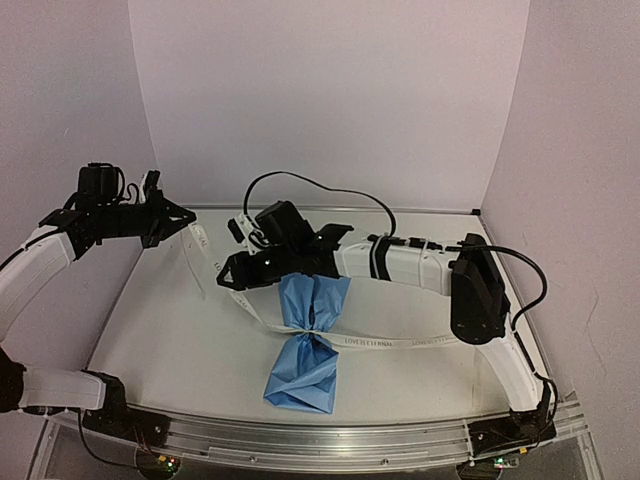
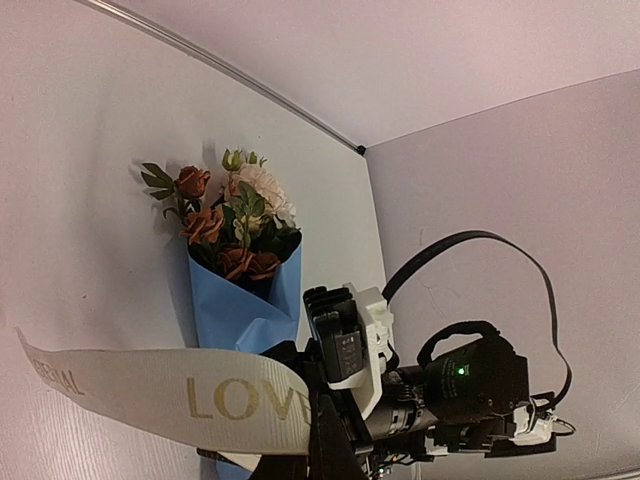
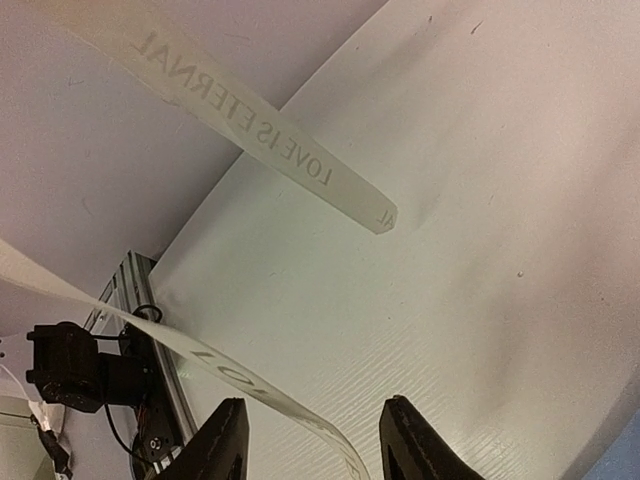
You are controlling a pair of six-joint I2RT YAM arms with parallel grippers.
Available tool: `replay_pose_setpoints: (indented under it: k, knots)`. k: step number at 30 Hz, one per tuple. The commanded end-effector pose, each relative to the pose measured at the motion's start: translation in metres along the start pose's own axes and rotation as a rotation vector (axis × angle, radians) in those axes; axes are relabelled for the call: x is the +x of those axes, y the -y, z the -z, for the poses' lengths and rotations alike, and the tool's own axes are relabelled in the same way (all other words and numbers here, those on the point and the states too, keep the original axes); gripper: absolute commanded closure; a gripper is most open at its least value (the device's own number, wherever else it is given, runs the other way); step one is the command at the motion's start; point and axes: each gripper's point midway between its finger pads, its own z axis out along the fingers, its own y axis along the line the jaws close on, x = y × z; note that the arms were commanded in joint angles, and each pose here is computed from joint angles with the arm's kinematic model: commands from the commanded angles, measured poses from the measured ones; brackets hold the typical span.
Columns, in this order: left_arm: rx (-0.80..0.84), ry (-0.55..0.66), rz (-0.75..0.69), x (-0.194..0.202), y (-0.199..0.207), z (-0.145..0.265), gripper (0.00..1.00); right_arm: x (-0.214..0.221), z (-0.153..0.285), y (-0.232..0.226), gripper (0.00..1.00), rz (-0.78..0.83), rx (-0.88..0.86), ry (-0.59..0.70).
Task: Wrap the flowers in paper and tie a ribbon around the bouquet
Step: Pass from the left arm to the right
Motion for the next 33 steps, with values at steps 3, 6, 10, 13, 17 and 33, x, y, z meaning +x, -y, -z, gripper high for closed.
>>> replay_pose_setpoints:
  k: [3, 6, 10, 13, 17, 33]
  knots:
    - [0.000, 0.019, -0.021, -0.003, 0.001, 0.000, 1.00, 0.005, 0.000, -0.001, 0.56, -0.006, -0.002, 0.003]
    - [-0.006, 0.017, -0.015, -0.002, -0.003, -0.001, 1.00, 0.005, -0.001, -0.003, 0.60, -0.015, -0.002, 0.007]
    - [-0.025, 0.018, -0.004, 0.000, -0.011, -0.003, 1.00, 0.008, -0.002, -0.007, 0.79, -0.017, -0.002, 0.003]
    - [-0.087, 0.020, 0.015, 0.005, -0.029, -0.005, 1.00, 0.011, 0.007, -0.008, 0.99, -0.022, 0.013, -0.001]
    - [-0.259, 0.025, 0.021, 0.015, -0.076, -0.007, 1.00, 0.021, 0.040, -0.006, 1.00, -0.007, 0.082, -0.025]
    - [0.053, 0.052, -0.159, 0.014, 0.020, 0.026, 1.00, 0.037, 0.052, -0.022, 0.48, 0.164, 0.006, -0.094]
